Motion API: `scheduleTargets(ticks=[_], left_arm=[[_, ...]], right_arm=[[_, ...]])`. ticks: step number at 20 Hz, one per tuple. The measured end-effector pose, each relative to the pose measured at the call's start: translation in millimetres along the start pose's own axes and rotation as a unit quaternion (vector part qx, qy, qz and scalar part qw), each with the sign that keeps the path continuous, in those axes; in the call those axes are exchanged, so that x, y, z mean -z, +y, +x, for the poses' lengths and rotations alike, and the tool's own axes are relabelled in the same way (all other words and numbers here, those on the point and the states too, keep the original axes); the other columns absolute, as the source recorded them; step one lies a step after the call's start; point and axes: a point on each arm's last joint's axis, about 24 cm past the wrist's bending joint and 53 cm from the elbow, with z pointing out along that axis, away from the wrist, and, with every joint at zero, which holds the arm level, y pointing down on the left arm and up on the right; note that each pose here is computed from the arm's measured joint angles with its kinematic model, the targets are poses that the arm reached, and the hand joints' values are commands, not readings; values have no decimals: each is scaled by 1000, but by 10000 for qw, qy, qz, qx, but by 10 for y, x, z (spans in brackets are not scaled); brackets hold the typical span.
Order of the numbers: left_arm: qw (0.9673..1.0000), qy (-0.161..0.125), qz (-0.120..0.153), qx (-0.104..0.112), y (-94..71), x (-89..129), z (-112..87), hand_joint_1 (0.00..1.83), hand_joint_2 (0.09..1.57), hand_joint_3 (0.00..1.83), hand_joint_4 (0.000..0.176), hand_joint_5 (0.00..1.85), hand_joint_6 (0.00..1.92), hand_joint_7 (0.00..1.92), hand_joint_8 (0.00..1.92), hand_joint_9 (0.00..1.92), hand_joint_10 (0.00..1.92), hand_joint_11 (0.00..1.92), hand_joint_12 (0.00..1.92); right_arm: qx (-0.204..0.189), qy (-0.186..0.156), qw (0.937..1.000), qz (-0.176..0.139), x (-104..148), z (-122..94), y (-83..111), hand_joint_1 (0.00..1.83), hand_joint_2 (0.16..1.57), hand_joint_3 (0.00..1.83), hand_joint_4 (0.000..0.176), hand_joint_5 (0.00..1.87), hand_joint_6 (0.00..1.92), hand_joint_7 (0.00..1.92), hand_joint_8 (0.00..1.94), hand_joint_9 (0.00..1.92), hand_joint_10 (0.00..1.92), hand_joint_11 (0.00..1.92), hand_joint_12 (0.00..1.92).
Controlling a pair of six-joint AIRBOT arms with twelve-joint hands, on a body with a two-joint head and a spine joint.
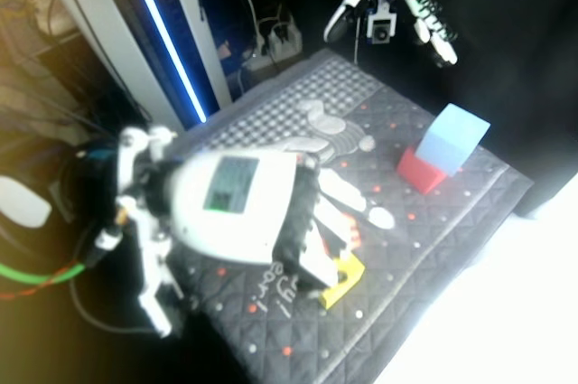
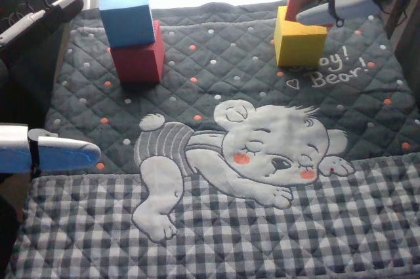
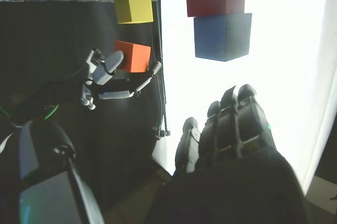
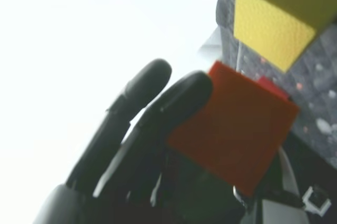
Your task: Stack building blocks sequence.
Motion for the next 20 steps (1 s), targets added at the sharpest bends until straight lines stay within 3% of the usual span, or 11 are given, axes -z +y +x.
scheduleTargets(ticks=[3,4,5,7,8,10,13,14,15,18,20], left_arm=[[10000,5,-7,48,9,-2,24,842,669,0,176,0,0,0,0,0,0,0,0],[10000,35,-4,59,9,-2,47,825,671,0,176,0,0,0,0,0,0,0,0],[10000,41,5,63,5,-3,53,813,669,0,176,0,0,0,0,0,0,0,0],[10000,31,0,74,8,-3,48,833,678,0,176,0,0,0,0,0,0,0,0],[10000,24,1,78,7,-3,44,813,694,4,148,0,0,0,0,0,0,0,0],[10000,22,1,82,7,-3,45,811,716,14,129,0,0,0,0,0,0,0,0],[10000,22,5,85,6,-3,46,794,733,20,140,0,0,0,0,0,0,0,0],[10000,15,5,87,6,-3,43,791,734,20,124,0,0,0,0,0,0,0,0],[10000,16,10,90,4,-3,43,790,725,15,126,0,0,0,0,0,0,0,0],[9999,8,26,123,-4,-3,39,787,712,8,160,0,0,0,0,0,0,0,0],[9999,-3,34,124,-8,-3,34,762,716,9,161,0,0,0,0,0,0,0,0]], right_arm=[[14,-18,9999,129,-17,-41,-93,1170,1169,0,0,677,19,1332,641,1423,624,830,1103],[21,29,9998,192,-35,-10,-128,1129,1191,0,0,792,969,1421,517,1481,509,935,1021],[24,64,9997,230,-43,11,-146,1120,1195,0,0,812,1166,1463,445,1516,448,968,1038],[17,121,9995,291,-67,54,-172,1112,1203,0,0,804,1232,1462,340,1498,452,922,1207],[7,126,9995,284,-75,64,-164,1113,1202,0,0,807,1229,1514,335,1515,483,893,1244],[-49,125,9995,270,-95,83,-141,1116,1196,0,0,819,1213,1502,295,1491,505,816,1237],[-146,102,9995,280,-108,86,-134,1116,1196,1,0,813,1221,1506,305,1510,530,797,1231],[-168,91,9994,277,-118,88,-130,1120,1188,0,0,831,1195,1488,306,1491,540,770,1258],[-211,80,9993,289,-134,93,-133,1120,1187,0,0,833,1192,1500,357,1473,586,747,1302],[-249,80,9993,274,-193,134,-113,1118,1197,0,0,818,1214,1342,264,1444,577,990,1032],[-280,89,9992,264,-223,163,-94,1126,1180,1,0,847,1170,1391,135,1494,471,1035,977]])
